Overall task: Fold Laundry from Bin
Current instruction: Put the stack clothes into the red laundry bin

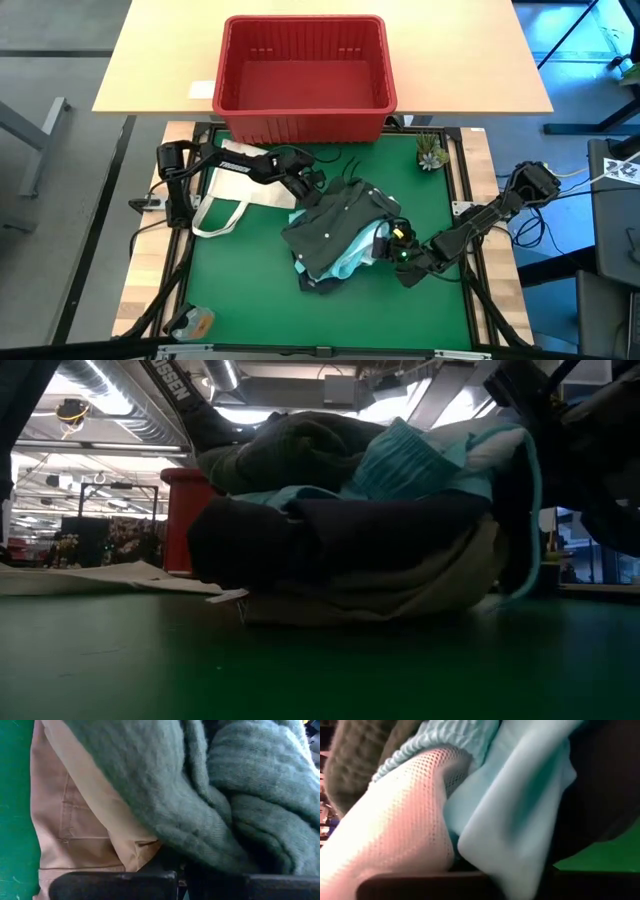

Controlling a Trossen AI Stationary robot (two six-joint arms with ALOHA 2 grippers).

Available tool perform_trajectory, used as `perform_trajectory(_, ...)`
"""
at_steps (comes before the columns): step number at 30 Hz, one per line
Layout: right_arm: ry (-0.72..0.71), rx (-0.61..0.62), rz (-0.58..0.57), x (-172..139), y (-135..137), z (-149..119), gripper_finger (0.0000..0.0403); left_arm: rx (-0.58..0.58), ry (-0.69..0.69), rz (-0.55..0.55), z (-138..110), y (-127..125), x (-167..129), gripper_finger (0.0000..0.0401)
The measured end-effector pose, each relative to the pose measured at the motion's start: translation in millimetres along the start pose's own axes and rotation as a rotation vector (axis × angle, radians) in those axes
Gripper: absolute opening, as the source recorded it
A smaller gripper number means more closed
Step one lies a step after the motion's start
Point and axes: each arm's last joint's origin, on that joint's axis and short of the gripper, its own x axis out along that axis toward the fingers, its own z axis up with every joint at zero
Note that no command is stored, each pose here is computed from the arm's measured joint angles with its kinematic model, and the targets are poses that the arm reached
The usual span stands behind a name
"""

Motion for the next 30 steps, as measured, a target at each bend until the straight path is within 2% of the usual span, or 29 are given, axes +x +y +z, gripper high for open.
perform_trajectory(11,0.053,-0.011,-0.034,0,-2,-1,0.0014,-0.016,-0.040,0.021,7,6,-9,0.0006)
perform_trajectory(24,0.104,-0.011,-0.055,0,-3,-3,0.0013,0.087,-0.039,0.026,6,4,-7,0.0083)
perform_trajectory(27,0.105,-0.007,-0.049,-1,-2,-3,0.0013,0.100,-0.015,0.010,3,1,-3,0.0074)
perform_trajectory(30,0.084,0.005,-0.020,-1,0,-3,0.0012,0.110,0.000,-0.002,0,-2,1,0.0045)
